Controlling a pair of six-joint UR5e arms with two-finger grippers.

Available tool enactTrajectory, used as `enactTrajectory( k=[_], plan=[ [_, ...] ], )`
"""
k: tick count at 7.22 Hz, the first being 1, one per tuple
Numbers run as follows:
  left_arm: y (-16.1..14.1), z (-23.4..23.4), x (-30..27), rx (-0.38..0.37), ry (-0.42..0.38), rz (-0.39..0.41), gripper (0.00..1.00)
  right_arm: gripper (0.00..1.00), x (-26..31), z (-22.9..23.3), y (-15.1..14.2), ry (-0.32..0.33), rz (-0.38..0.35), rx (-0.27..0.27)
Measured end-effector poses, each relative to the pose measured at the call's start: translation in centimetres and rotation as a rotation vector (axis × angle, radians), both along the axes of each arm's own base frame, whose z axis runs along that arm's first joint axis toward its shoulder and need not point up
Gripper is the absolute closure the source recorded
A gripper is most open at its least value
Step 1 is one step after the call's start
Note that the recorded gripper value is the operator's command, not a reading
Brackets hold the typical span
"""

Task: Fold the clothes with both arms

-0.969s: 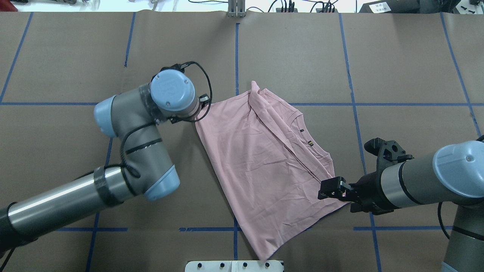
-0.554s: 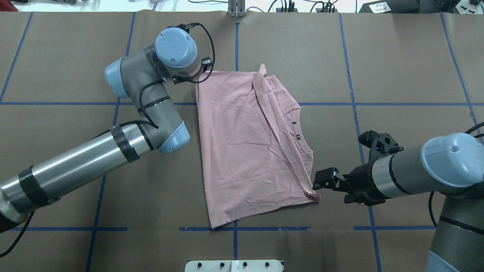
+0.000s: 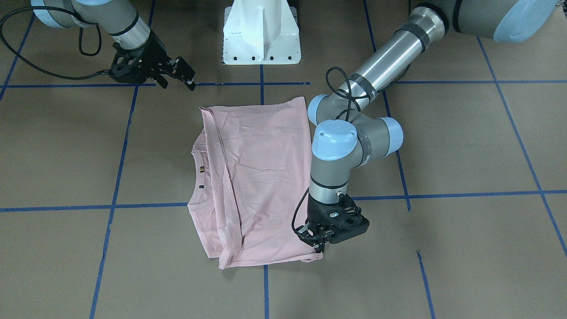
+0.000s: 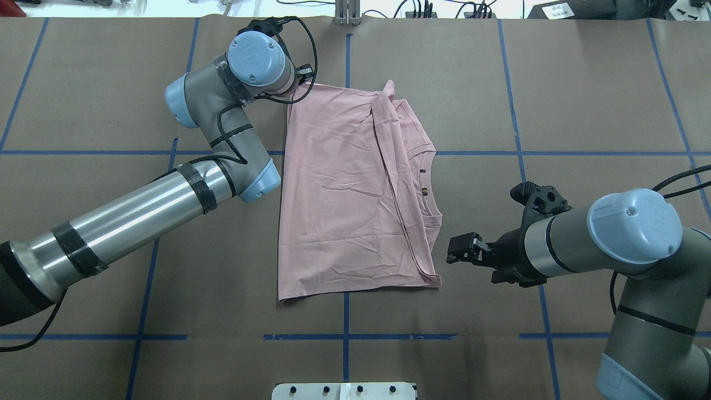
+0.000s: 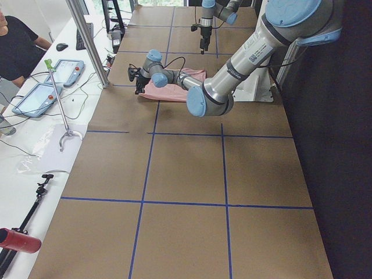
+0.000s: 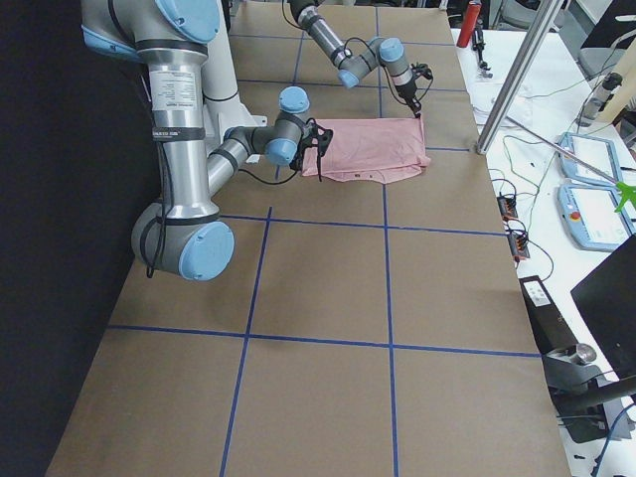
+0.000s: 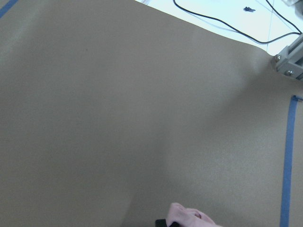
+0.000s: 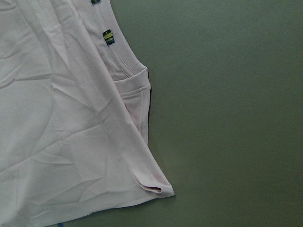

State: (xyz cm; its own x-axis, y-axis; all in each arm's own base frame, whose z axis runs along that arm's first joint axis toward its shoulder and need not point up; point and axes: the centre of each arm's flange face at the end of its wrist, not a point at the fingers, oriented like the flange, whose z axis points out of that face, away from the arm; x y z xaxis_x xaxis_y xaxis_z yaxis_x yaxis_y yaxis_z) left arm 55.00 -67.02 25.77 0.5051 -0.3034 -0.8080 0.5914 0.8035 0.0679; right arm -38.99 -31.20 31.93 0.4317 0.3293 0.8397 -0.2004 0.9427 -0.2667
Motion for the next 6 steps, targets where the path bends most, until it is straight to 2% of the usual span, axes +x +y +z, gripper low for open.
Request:
enactTrajectory(
  k=[3,4,5,6],
  plan=[
    [0.5,-0.6,-0.8,0.021,-0.006,0.038,0.0,0.0,0.4,-0.1,-0.8,0.003,0.019,0.0],
    [2.9,-1.5,-2.5,-0.011,0.018,0.072,0.0,0.0,0.7,0.0,-1.2,0.007,0.028,-0.001],
    [6.7,-2.1,-4.5,-0.058,0.053,0.1,0.0,0.0,0.9,0.2,-1.5,0.012,0.035,0.0],
    [11.9,-2.4,-5.9,-0.112,0.094,0.121,0.0,0.0,1.0,0.4,-1.8,0.016,0.04,0.001]
  ],
)
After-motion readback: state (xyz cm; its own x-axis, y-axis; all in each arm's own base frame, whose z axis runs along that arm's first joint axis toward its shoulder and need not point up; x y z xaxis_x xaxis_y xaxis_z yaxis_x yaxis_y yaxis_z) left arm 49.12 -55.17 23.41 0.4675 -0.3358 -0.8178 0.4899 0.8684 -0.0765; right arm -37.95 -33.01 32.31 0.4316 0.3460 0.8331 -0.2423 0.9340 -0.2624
